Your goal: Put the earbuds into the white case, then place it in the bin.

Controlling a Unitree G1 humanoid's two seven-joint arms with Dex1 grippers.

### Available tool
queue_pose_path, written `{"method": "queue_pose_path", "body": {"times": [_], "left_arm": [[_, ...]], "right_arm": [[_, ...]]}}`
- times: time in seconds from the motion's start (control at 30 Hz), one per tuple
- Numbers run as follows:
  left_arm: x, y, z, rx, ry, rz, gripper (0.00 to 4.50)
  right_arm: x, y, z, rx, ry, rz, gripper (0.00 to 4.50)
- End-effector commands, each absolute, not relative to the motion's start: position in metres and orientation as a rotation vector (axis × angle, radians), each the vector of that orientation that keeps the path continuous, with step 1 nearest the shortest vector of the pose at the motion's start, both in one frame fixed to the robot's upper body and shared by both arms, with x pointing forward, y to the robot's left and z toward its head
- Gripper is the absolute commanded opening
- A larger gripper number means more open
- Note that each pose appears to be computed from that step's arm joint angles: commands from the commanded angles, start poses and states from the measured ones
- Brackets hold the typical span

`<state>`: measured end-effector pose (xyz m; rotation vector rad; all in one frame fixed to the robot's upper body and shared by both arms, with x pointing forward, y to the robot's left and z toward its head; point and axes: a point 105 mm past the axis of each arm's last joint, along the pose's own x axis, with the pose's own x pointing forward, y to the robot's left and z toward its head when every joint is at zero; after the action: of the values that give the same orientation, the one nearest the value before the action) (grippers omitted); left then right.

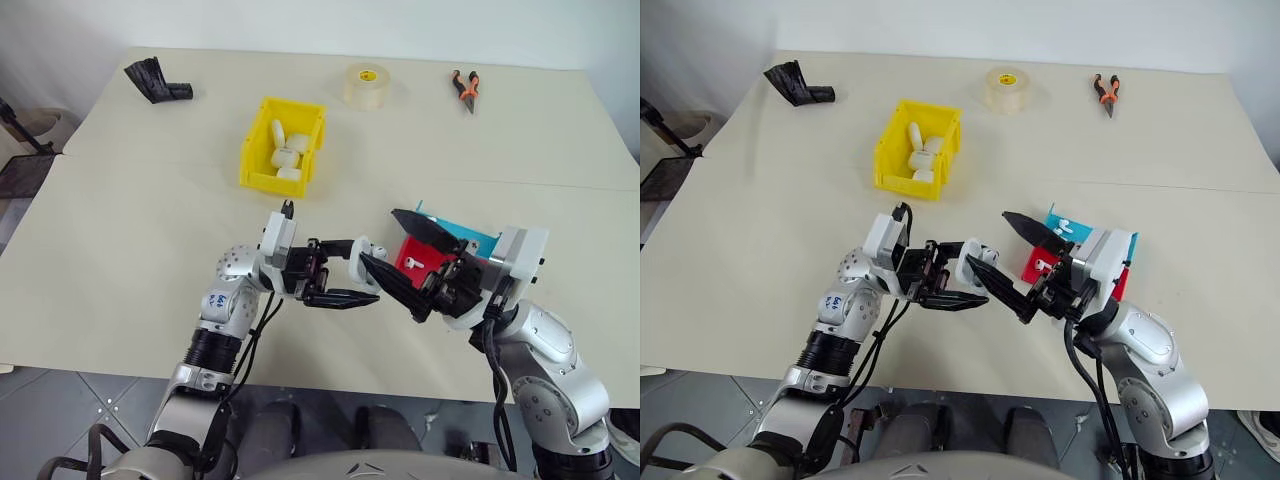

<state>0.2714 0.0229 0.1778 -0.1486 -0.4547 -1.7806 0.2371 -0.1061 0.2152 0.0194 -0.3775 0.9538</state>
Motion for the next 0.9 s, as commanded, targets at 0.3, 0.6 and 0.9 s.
{"method": "queue_pose_path", "body": {"times": [0.3, 0.6, 0.9], "left_arm": [[0.271, 0.028, 0.180, -0.092, -0.483, -1.767, 2.78], [0.277, 0.044, 0.173, -0.057, -0.458, -1.711, 2.78], [0.278, 0.042, 0.174, -0.044, -0.474, -1.686, 2.78]], "right_arm": [[0.219, -0.184, 0.205, -0.276, -0.217, 0.827, 4.49], [0.218, -0.259, 0.175, -0.376, -0.028, 0.659, 4.49], [0.288, -0.241, 0.194, -0.460, 0.192, 0.728, 4.49]]}}
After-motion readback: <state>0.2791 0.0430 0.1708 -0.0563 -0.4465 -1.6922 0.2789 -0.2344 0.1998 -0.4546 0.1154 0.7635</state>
